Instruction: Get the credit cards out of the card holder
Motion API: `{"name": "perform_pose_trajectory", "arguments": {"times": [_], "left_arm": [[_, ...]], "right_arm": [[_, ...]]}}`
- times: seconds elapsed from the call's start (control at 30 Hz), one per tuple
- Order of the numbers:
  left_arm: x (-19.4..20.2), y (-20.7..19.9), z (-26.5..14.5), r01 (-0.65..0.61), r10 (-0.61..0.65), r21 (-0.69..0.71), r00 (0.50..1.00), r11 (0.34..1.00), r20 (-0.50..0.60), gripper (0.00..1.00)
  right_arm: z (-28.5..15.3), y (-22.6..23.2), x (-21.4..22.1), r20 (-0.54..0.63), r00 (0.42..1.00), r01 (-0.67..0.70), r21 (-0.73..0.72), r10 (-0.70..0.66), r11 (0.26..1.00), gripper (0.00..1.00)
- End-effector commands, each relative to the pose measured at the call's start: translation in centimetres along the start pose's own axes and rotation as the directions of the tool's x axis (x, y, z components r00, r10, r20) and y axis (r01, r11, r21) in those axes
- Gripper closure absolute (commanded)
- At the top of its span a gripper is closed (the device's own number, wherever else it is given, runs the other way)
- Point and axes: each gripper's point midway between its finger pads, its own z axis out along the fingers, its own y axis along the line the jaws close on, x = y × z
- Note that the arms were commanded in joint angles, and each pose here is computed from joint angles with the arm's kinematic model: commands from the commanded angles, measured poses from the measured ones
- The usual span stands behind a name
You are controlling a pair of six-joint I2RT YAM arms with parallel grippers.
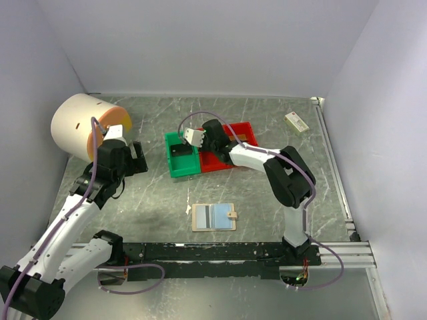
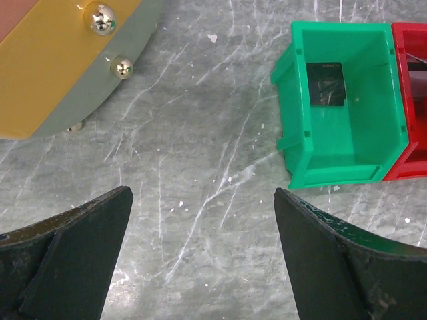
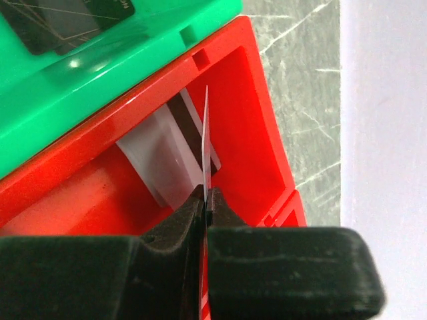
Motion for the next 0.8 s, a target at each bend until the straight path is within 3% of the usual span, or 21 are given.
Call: {"name": "perform_pose_trajectory", "arguments": {"times": [0.0,0.37,0.57,0.77], "left_arm": [[-0.6,0.4,-0.2,0.004,-0.004,-0.02,1.0,1.0,0.014,0.01],[-0.3,0.4,0.0,0.0,0.0,-0.023,1.0,1.0,-0.001,0.01],[-0.3,0.3,0.0,0.0,0.0,-0.02,1.0,1.0,-0.002,0.01],[-0.2,0.3,0.0,-0.001,0.001,-0.019,1.0,1.0,-0.006,0.01]], "right_arm": [[0.8,-1.9,-0.8,-0.009,1.0,-0.005,0.101,0.006,0.995,1.0],[2.3,-0.4,-0.4,0.0,1.0,0.013,0.089,-0.013,0.996,0.95],[1.7,0.3,-0.2,0.02,0.999,0.036,0.06,-0.037,0.998,0.77],[1.7,0.9,-0.1,0.023,0.999,0.024,0.026,-0.025,0.999,0.69]]}}
